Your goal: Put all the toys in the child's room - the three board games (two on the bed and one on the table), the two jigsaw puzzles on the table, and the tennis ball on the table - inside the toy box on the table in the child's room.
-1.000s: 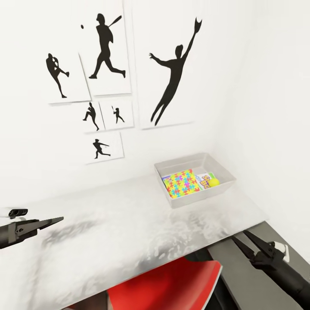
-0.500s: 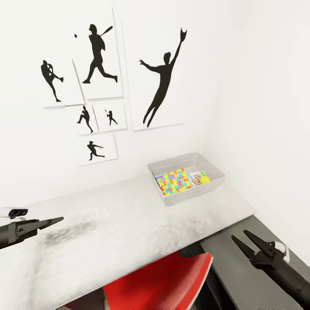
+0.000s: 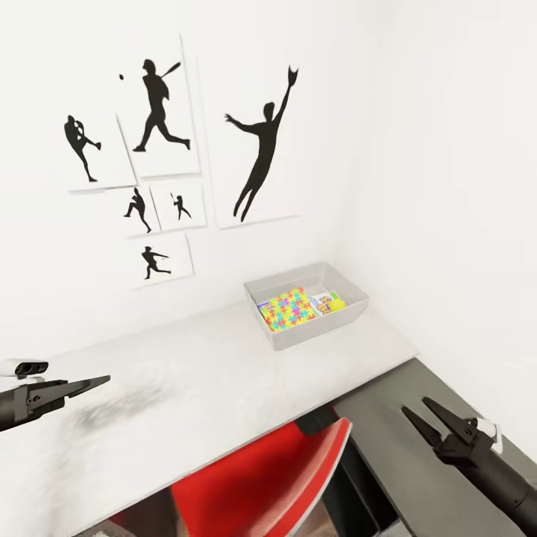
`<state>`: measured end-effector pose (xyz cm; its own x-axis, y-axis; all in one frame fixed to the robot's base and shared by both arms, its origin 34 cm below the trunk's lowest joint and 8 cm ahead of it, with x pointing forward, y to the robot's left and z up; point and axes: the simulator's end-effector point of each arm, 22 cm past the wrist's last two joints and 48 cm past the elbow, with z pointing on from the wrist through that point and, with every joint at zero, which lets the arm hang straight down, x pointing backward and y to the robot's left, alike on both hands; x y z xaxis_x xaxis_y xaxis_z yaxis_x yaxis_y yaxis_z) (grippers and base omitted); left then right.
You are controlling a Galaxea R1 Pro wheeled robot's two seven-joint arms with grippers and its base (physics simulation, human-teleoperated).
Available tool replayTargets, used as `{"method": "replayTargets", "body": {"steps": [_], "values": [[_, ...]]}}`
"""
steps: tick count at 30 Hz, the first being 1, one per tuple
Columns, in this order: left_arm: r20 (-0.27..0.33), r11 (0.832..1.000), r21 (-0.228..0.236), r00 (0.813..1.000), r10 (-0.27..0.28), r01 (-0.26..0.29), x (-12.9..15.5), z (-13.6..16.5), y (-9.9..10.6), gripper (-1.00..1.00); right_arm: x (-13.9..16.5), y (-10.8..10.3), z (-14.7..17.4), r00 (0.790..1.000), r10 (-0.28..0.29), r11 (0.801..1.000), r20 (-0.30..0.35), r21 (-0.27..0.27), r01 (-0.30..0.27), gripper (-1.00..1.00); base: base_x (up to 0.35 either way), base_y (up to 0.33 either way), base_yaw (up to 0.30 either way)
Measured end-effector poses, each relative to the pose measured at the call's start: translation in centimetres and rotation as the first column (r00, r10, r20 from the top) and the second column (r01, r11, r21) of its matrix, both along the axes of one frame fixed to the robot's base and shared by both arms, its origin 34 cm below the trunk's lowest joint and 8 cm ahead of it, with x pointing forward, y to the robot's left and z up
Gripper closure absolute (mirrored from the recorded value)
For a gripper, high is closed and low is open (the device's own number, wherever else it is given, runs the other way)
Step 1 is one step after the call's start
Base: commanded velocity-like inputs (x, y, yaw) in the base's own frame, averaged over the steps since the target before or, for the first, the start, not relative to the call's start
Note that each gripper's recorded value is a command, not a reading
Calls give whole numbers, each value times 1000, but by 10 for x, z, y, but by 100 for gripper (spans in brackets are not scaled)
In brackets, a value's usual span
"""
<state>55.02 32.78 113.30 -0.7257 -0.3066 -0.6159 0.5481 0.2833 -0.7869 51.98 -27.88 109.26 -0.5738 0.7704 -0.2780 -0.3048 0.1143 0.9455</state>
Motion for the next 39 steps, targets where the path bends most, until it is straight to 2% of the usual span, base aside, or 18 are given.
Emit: {"method": "replayTargets", "body": {"steps": [39], "values": [[65, 1000, 1, 998, 1, -1, -9, 28, 1, -100, -6, -1, 24, 998, -4, 1000, 60, 0, 4, -100, -129, 111, -121]]}}
